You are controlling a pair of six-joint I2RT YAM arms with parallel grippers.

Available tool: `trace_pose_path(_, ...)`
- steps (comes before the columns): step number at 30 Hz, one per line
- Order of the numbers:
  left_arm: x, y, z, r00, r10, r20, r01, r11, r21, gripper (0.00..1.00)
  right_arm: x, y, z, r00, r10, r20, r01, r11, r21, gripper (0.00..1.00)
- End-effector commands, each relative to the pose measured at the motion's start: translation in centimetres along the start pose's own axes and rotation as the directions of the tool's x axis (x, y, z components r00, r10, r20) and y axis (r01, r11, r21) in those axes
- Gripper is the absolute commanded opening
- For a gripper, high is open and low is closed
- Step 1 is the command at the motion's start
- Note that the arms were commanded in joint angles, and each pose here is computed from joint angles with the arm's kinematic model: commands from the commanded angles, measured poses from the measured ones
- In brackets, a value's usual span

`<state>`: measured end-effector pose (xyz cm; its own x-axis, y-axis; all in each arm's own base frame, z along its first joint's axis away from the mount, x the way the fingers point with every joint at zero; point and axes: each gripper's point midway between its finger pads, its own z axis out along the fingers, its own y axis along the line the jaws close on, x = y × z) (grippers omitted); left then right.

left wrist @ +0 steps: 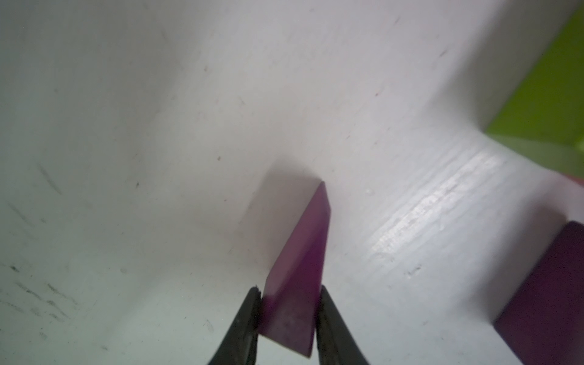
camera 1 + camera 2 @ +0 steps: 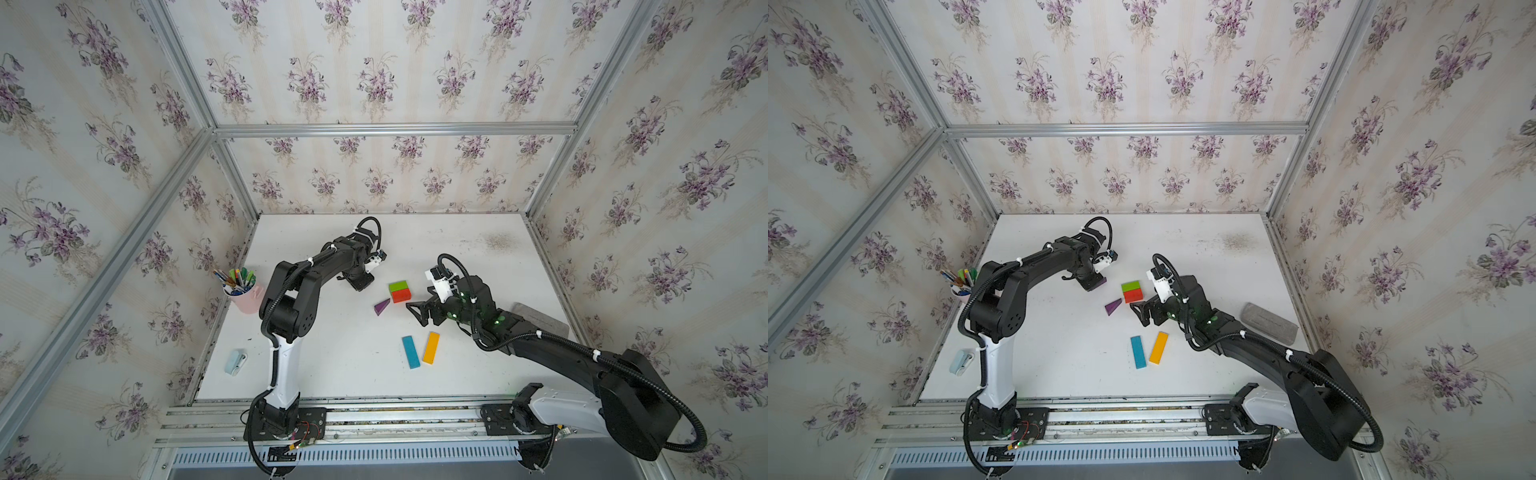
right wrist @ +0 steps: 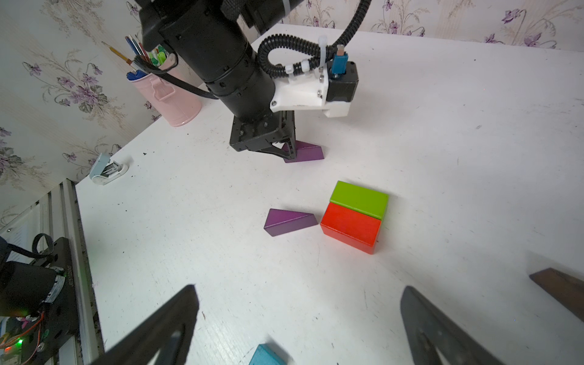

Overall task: Assemble a small pinwheel with building blocks
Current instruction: Move the building block to the center of the board.

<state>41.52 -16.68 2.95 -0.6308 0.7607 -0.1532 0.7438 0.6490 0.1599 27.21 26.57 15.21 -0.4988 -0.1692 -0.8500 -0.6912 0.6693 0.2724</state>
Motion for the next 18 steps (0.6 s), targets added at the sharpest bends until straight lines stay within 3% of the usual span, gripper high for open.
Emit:
trace_pose_path(1, -0.1, -0.1, 0.0, 1.000, 0.026, -0.009, -0.026, 1.000, 0.006, 0.29, -0.5, 0.1, 0.1, 1.000, -0.013, 0.016, 0.013, 1.000, -0.006, 1.00)
trace_pose_path(8, -0.6, 0.1, -0.1, 0.993, 0.115, -0.021, -0.115, 0.993, 0.013, 0.28, -0.4, 0.1, 0.1, 1.000, -0.012, 0.014, 0.012, 1.000, -0.004, 1.00)
trace_pose_path(18, -1.9, 0.1, -0.5, 0.950, 0.313, 0.014, -0.313, 0.949, 0.040, 0.28, -0.3, 0.0, 0.2, 1.000, -0.012, 0.011, 0.012, 1.000, -0.003, 1.00)
